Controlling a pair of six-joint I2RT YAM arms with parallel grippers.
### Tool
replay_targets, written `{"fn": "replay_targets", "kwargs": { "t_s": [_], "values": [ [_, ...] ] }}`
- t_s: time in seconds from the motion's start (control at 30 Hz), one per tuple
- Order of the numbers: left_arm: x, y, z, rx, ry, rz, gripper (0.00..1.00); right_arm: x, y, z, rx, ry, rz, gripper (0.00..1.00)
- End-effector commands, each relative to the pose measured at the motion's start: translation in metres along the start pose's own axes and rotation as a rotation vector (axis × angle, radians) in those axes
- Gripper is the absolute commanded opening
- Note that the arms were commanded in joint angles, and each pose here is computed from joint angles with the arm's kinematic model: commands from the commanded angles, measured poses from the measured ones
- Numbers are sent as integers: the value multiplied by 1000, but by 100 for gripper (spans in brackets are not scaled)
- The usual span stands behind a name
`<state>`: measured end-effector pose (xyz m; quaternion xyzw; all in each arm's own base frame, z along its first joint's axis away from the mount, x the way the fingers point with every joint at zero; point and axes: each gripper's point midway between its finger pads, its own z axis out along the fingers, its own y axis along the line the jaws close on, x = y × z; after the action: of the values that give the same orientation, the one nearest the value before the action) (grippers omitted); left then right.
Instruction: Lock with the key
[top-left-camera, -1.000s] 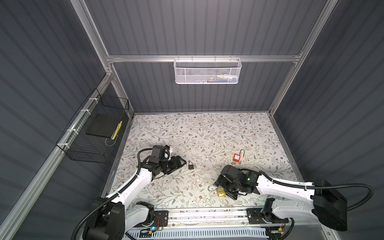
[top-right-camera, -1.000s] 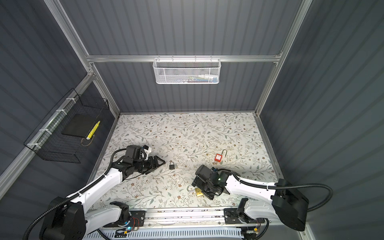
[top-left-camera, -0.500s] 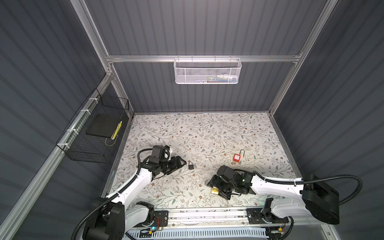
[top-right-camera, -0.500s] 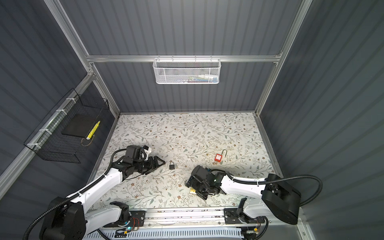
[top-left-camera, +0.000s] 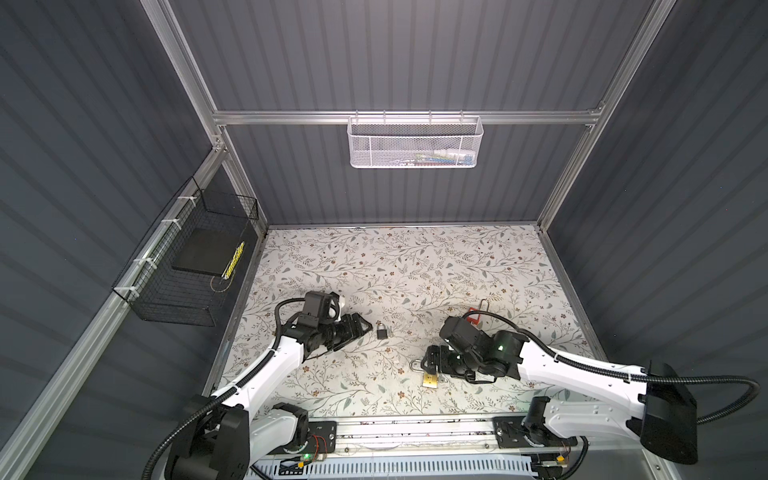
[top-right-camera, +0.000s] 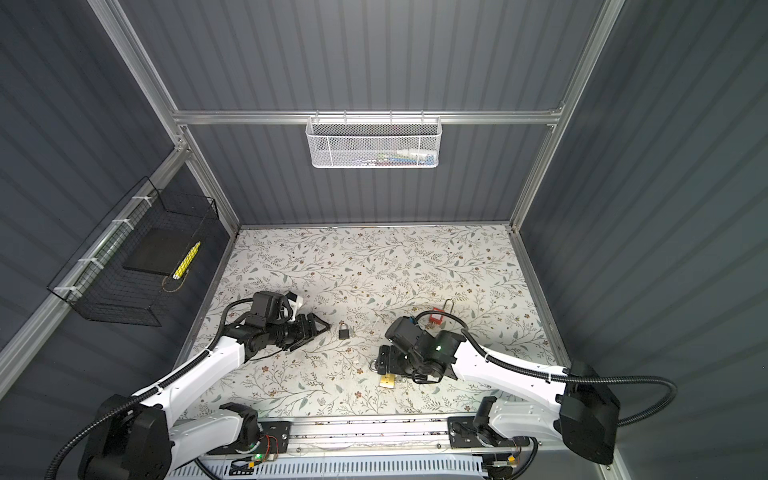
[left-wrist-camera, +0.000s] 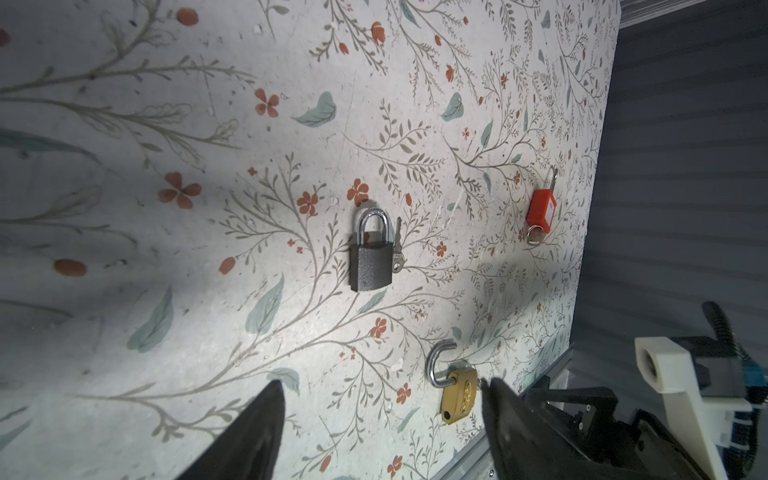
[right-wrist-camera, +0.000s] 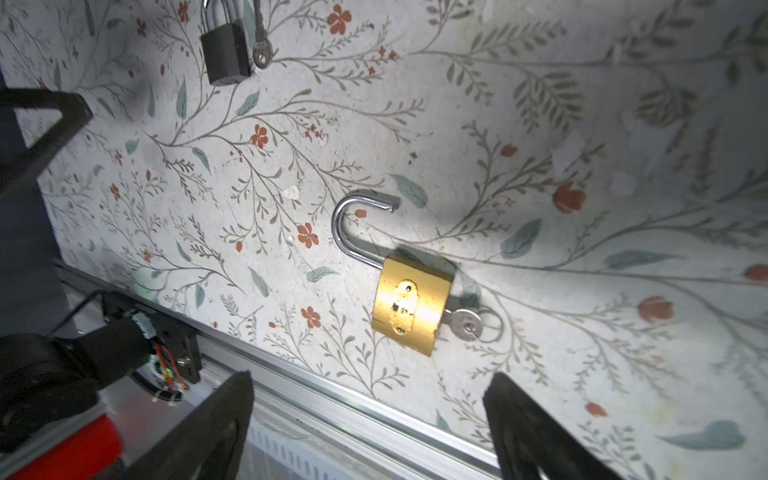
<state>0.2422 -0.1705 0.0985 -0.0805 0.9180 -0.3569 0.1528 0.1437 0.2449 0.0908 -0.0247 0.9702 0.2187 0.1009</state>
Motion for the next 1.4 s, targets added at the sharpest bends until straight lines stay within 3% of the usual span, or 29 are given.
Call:
{"fn": "replay_targets", "kwargs": {
  "t_s": [0.0, 0.13, 0.33, 0.67, 1.03, 1.37],
  "values": [
    [0, -4, -7, 2, -7, 6, 77, 12, -34, 1, 182, 62, -232, 89],
    [1, -2, -8, -2, -7, 6, 77, 17, -39, 7, 246, 98, -317, 88],
    [1, -3, -7, -1, -3, 6, 77, 22, -12, 27, 133, 116, -419, 88],
    [-2, -7, -6, 19, -4, -3, 77, 16, 4, 46, 102, 122, -560, 88],
    [-2, -6, -7, 15, -9, -2, 77, 23, 9, 67, 81, 191, -641, 85],
    [1, -4, -6, 12, -7, -6, 77, 36, -3, 69, 135, 250, -621, 76]
  ]
}}
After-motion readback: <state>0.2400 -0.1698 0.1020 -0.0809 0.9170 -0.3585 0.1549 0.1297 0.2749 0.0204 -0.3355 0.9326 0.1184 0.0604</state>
